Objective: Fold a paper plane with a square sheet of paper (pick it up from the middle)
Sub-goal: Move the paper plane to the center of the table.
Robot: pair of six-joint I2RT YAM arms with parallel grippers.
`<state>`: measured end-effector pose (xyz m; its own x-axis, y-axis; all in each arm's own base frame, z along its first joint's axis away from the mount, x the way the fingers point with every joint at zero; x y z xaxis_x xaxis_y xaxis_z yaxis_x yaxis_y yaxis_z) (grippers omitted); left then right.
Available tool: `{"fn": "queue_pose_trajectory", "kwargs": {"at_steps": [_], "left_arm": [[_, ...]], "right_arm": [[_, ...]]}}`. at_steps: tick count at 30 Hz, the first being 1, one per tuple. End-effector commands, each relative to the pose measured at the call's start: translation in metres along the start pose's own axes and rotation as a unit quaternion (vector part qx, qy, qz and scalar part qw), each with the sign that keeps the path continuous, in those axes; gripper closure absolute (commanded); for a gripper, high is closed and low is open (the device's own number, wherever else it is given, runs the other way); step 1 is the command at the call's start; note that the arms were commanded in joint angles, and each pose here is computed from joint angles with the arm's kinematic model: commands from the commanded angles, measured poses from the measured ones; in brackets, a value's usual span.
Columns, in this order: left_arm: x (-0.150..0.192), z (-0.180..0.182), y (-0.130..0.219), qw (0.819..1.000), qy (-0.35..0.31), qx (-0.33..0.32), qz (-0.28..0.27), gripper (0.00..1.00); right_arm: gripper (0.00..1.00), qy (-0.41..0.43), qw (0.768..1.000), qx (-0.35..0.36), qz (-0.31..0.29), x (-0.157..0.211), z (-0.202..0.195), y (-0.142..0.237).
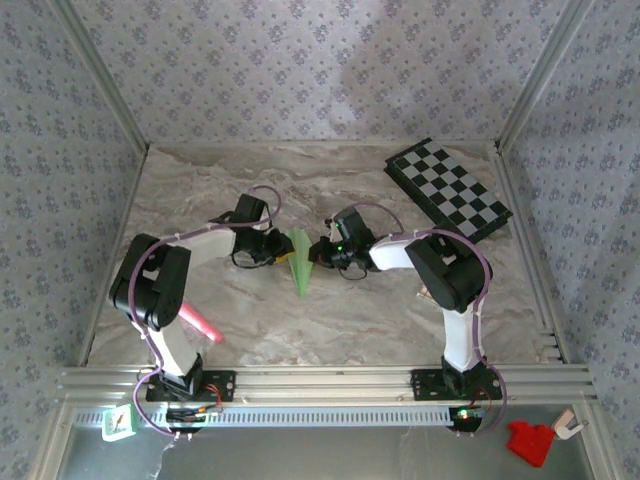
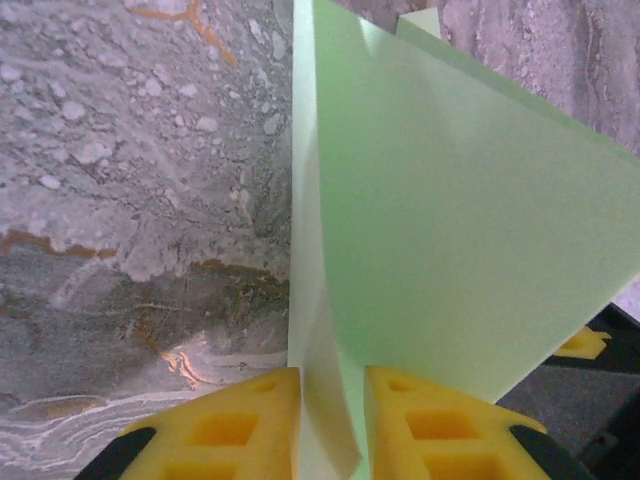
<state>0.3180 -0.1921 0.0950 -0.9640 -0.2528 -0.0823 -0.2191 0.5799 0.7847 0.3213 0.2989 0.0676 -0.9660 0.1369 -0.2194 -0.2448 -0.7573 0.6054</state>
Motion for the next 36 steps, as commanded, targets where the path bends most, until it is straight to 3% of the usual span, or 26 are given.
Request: {"fn": "queue_pose_trajectory", "kwargs": {"at_steps": [1, 7, 27, 32, 36], "left_arm": [[0.0, -0.001, -0.001, 1.0, -0.015, -0.02, 0.011, 0.8], [0.001, 0.001, -0.002, 0.999, -0.018, -0.031, 0.02, 0.88], [-0.001, -0.003, -0.005, 0.998, -0.053, -0.026, 0.033, 1.0], [0.0, -0.002, -0.008, 0.997, -0.056, -0.025, 0.041, 1.0], [-0.002, -0.003, -0.006, 0.997, -0.058, -0.026, 0.037, 1.0]], "right_arm": [[0.91, 0.002, 1.0, -0.004, -0.003, -0.007, 0.012, 0.008], [0.8, 0.011, 1.0, 0.029, 0.003, -0.009, 0.012, 0.012], [0.78, 0.026, 0.998, 0.047, 0.011, -0.015, 0.009, 0.019], [0.79, 0.02, 0.999, 0.046, 0.007, -0.016, 0.006, 0.02], [0.9, 0.021, 0.999, 0.047, -0.001, -0.019, 0.007, 0.023]]}}
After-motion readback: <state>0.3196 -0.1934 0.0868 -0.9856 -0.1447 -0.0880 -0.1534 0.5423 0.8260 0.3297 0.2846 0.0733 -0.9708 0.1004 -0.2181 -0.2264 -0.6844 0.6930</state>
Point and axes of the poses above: each hand's point on the last joint's axis, 136 mm out from that joint toward the fingers, its own y axis back along the fingers, its own z axis along the line the jaws close on, x = y × z, the point moved 6 cm from there along y, back along the fingers, and after that the axes turned 2 degrees about -y, right-handed, at the moved point
